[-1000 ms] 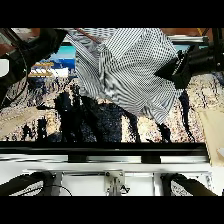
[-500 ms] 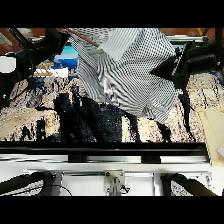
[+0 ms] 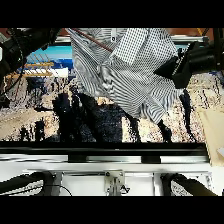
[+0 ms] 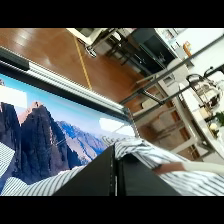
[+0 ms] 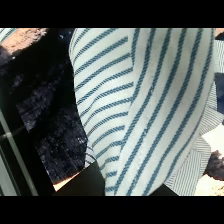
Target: Fold the shirts.
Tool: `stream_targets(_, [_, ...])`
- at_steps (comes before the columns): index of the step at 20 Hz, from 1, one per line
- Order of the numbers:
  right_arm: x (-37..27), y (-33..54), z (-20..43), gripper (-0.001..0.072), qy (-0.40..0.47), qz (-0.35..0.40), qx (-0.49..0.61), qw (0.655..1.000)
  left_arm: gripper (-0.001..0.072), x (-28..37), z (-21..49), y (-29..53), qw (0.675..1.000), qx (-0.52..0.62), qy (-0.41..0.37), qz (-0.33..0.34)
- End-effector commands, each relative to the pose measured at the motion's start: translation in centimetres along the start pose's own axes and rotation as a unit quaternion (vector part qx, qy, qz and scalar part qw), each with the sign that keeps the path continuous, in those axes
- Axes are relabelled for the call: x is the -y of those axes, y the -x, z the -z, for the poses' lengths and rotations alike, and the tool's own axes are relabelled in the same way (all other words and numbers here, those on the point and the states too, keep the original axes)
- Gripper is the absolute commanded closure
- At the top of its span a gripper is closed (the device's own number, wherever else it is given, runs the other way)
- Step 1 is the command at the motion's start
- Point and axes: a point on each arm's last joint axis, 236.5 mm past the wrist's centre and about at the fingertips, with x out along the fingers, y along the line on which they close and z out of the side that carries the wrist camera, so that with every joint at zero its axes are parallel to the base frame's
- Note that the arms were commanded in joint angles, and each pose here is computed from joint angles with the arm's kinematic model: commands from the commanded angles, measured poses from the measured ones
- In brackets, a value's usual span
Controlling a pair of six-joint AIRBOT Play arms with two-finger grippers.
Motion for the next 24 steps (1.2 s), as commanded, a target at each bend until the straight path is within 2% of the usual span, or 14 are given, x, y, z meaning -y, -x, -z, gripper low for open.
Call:
stream_targets(1, [0.8,0.0,0.3,0.064,-0.003,0.016,-0.006,1.0,0.0654,1.5,1.1,0.4,0.999,-0.031,-0.019,0.017])
stream_targets(12, [1.6,-1.2,1.3,0.064,-0.02,0.019,-0.029,0.999,0.0654,6.5,-2.0,1.6,0.997,0.0,-0.032,0.07])
stream_targets(14, [1.4,-2.7,0.7,0.064,-0.008,0.017,-0.031,0.999,0.0654,7.7,-0.5,1.5,0.996,-0.023,-0.036,0.084])
stream_targets(16, [2.9,-4.4,-1.0,0.064,-0.003,0.058,-0.012,0.998,0.0655,9.9,2.9,1.2,0.987,-0.061,-0.094,0.113])
stream_targets(19, [4.4,-5.6,-4.9,0.064,-0.011,0.103,0.056,0.993,0.0655,13.1,6.9,0.9,0.977,-0.092,-0.13,0.144])
stream_targets(24, [2.6,-6.3,-8.3,0.064,0.003,0.098,0.106,0.99,0.0655,15.9,11.3,0.8,0.964,-0.129,-0.157,0.169])
